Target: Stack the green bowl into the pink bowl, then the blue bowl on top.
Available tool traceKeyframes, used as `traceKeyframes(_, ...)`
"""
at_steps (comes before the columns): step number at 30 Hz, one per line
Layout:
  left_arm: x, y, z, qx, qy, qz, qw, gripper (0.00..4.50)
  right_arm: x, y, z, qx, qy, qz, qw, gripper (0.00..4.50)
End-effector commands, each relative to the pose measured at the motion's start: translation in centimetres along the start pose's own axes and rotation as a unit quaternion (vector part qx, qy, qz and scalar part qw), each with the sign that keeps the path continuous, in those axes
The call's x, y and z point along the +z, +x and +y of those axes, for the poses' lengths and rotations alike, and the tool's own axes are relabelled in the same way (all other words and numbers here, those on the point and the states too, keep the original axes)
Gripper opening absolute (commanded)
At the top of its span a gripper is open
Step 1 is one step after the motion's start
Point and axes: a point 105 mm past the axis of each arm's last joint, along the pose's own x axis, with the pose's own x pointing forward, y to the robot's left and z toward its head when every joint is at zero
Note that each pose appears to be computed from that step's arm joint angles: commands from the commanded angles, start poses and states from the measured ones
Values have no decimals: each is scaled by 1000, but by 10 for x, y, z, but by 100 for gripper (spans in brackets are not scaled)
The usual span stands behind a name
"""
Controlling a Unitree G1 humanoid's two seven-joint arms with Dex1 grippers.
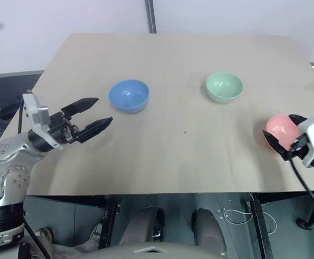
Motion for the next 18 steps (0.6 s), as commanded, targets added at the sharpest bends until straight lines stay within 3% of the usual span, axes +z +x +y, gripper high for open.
traceKeyframes(1, 14, 9, -18, -51, 29, -19, 998, 450, -4, 7, -5, -29, 4, 38, 999, 447)
traceKeyframes(7, 17, 13, -26, -69, 34, -23, 997, 450, -44, 10, 14, -6, 94, 124, 988, 447)
traceKeyframes(8, 17, 12, -28, -73, 35, -22, 996, 450, -48, 11, 16, -5, 103, 130, 986, 423)
traceKeyframes(11, 18, 11, -32, -84, 33, -25, 996, 450, -51, 14, 18, 4, 119, 134, 984, 324)
traceKeyframes(17, 23, 8, -40, -121, 27, -35, 992, 450, -45, 23, 15, 4, 108, 115, 988, 15)
traceKeyframes(18, 23, 7, -39, -118, 24, -37, 992, 450, -42, 25, 13, 3, 92, 107, 990, 6)
